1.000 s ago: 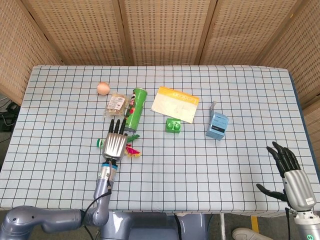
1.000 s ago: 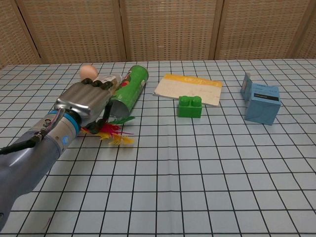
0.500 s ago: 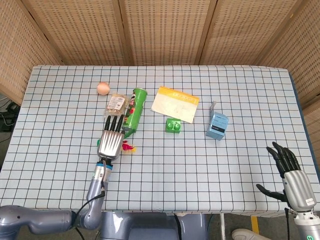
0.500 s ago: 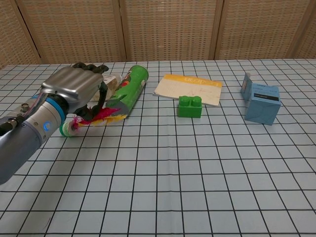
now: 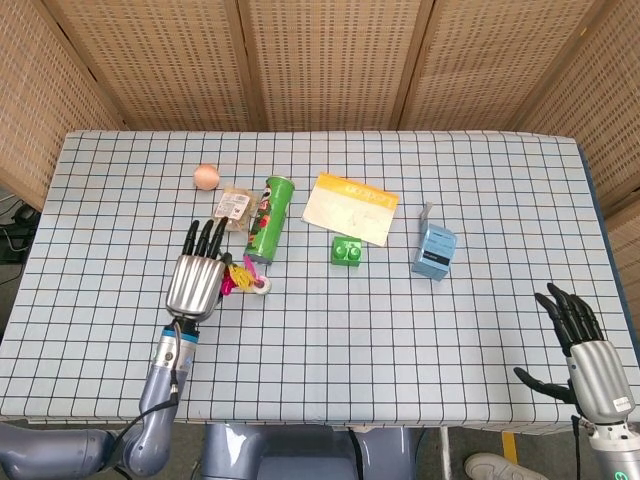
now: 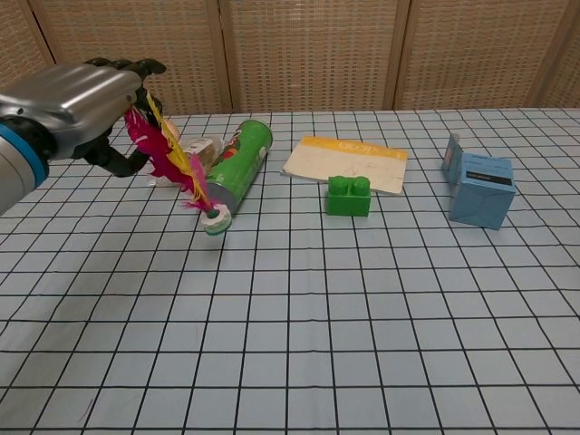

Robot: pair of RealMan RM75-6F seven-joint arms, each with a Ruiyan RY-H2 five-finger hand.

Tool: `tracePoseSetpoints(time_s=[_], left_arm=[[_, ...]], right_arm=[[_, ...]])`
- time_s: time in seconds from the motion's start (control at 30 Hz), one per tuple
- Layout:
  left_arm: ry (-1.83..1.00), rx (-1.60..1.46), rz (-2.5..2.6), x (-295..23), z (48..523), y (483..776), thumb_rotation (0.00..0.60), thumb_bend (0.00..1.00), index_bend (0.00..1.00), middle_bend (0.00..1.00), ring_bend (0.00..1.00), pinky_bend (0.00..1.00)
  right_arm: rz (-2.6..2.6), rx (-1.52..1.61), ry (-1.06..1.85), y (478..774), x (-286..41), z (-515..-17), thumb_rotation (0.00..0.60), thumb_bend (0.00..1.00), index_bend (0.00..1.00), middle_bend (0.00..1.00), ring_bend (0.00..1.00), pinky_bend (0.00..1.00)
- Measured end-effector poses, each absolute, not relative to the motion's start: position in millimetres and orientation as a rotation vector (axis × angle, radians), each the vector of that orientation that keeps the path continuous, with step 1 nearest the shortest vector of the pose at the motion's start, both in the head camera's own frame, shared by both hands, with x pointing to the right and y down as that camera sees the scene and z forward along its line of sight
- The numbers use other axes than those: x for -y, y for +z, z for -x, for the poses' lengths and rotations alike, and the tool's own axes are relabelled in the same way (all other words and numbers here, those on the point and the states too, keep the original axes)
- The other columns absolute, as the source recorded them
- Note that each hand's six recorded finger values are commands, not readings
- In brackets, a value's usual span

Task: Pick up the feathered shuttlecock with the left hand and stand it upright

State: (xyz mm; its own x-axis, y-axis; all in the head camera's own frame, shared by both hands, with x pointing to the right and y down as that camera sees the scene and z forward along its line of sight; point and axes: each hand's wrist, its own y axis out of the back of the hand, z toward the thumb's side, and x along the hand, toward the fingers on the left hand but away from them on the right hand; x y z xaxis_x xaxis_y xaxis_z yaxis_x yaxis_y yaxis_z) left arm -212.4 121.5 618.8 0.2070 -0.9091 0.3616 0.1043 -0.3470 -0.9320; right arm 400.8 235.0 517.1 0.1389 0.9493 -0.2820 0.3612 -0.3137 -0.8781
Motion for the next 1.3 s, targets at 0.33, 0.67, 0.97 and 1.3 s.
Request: tracePoseSetpoints(time_s=[0.33, 0.67, 0.97, 1.3], left_arm=[[-1.319, -0.837, 1.536, -125, 241, 613, 0.6, 0.52, 0.63, 0.0, 0.0, 0.0], [-1.351, -0.836, 1.558, -136, 262, 626, 0.6, 0.52, 0.63, 0.0, 0.0, 0.0], [-1.373, -0.823, 1.567, -143, 273, 638, 0.6, 0.52, 0.63, 0.0, 0.0, 0.0], [-1.361, -0.827, 1.584, -148, 274, 643, 0.6, 0.52, 0.63, 0.0, 0.0, 0.0]], right_arm=[[1.768, 1.229, 1.169, 520, -238, -395, 0.6, 0.07, 0.09, 0.0, 0.0, 0.06], [1.764, 1.22, 1.178, 522, -238, -394, 0.6, 0.06, 0.09, 0.0, 0.0, 0.06], [1.764, 1.221, 1.182, 523, -238, -395, 0.6, 0.07, 0.09, 0.0, 0.0, 0.06], [1.765, 1.222, 1.181, 522, -238, -395, 0.6, 0.07, 0.09, 0.0, 0.0, 0.06]])
